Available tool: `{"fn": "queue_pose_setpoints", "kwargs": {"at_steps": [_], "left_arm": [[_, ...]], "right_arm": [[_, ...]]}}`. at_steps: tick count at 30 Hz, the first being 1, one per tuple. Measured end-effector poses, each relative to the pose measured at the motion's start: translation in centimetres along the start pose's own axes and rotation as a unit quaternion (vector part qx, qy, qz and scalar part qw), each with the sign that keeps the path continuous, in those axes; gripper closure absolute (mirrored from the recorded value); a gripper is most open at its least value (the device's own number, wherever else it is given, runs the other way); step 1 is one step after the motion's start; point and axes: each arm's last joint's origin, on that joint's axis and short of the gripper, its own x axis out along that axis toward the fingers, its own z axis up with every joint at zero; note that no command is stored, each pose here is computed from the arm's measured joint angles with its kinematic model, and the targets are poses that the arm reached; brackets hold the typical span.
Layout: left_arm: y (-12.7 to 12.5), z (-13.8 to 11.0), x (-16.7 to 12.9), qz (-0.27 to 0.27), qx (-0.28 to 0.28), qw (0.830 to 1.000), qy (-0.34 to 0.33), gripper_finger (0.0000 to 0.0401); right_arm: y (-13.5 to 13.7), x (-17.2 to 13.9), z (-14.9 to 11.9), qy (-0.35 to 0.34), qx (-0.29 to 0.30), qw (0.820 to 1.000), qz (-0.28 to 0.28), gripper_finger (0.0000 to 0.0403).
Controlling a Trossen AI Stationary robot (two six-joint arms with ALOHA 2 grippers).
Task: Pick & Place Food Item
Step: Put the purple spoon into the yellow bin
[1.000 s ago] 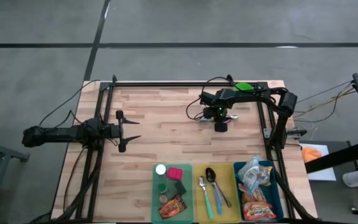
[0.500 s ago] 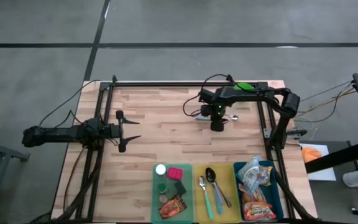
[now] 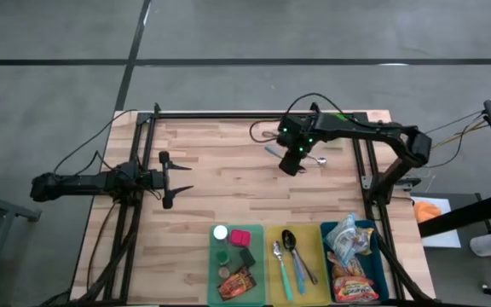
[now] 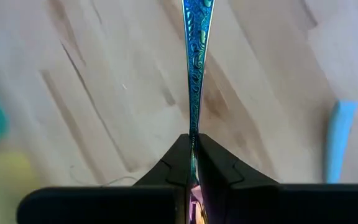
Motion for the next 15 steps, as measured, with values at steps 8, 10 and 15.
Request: {"fn": "queue_pose_setpoints", "kwargs": {"at_steps": [8,10,15], "left_arm": [[0.0,0.0,0.0,0.000,0.000,1.000,0.000,0.0126],[0.0,0.0,0.0,0.000,0.000,1.000,0.000,0.0126],[0.0,0.0,0.0,0.000,0.000,1.000,0.000,0.0126]], "right_arm": [[3.4,-2.9,-1.2,-0.048,0.111,0.992,0.035,0.0388],[4.4,-3.5,-1.5,-0.057,0.131,0.989,0.046,0.0388],[6.9,-4.7,-2.8,-0.082,0.180,0.979,0.040,0.0388]]}}
